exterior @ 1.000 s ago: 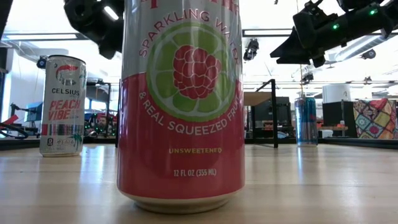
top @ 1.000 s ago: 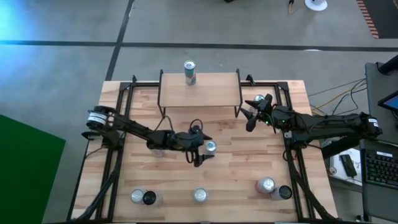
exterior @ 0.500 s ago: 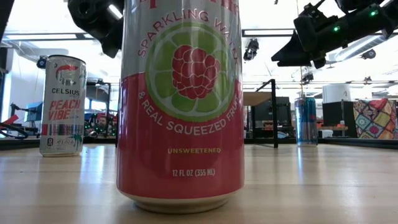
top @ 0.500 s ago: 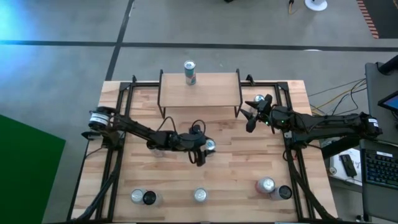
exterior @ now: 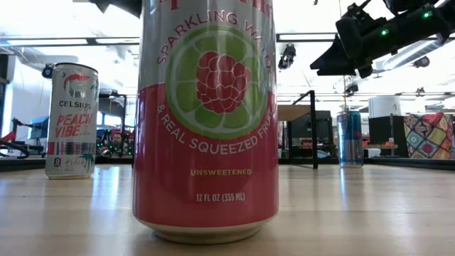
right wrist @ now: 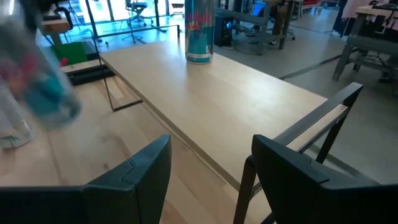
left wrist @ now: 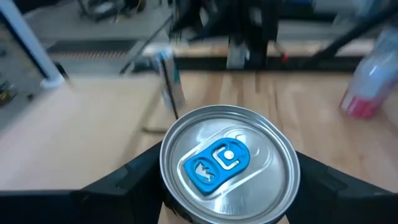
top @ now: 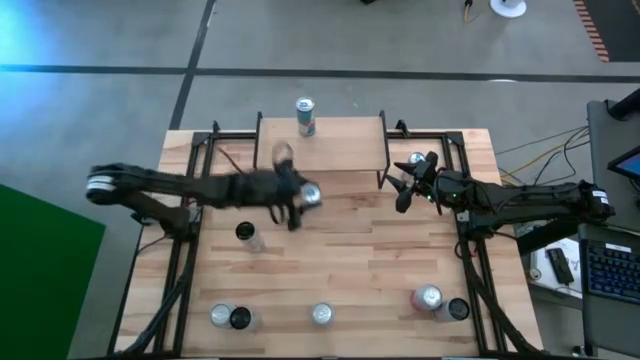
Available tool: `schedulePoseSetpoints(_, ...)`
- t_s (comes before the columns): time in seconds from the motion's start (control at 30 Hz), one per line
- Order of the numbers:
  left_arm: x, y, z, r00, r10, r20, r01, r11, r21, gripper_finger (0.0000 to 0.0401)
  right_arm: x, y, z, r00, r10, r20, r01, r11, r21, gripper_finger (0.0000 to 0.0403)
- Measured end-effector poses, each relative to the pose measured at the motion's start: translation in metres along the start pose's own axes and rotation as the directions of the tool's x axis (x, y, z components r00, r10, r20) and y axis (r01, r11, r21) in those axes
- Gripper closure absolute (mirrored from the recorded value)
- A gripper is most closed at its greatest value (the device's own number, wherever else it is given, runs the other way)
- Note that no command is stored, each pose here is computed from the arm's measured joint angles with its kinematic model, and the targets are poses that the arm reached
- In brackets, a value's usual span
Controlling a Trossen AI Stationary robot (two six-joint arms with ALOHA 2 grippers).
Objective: Place canned beverage on shelf
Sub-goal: Align the left blue soda can with the other blue soda can on the shelf
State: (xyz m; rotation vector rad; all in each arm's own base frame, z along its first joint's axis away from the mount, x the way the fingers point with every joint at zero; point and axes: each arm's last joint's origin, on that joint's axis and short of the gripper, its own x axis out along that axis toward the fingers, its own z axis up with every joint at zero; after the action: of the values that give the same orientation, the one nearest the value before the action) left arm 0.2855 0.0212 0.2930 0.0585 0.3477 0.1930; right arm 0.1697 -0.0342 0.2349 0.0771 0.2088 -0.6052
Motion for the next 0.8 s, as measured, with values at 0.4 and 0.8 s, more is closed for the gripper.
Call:
schedulePoseSetpoints(0.4,-0.037,0.11,0.005,0.994,0.056,0.094,-0.049,0.996,-0.071,0.0163,0.0,0.0,0.001,1.0,0.001,0.004,-0.001,1.0,0.009,0.0188)
schedulePoseSetpoints(0.8,-0.002,0.141,0.019,0.999,0.035,0.022,-0.034,0.999,-0.043,0.0162,0.0,0.0,0.001,1.0,-0.001,-0.004,0.001,1.0,-0.006,0.0188)
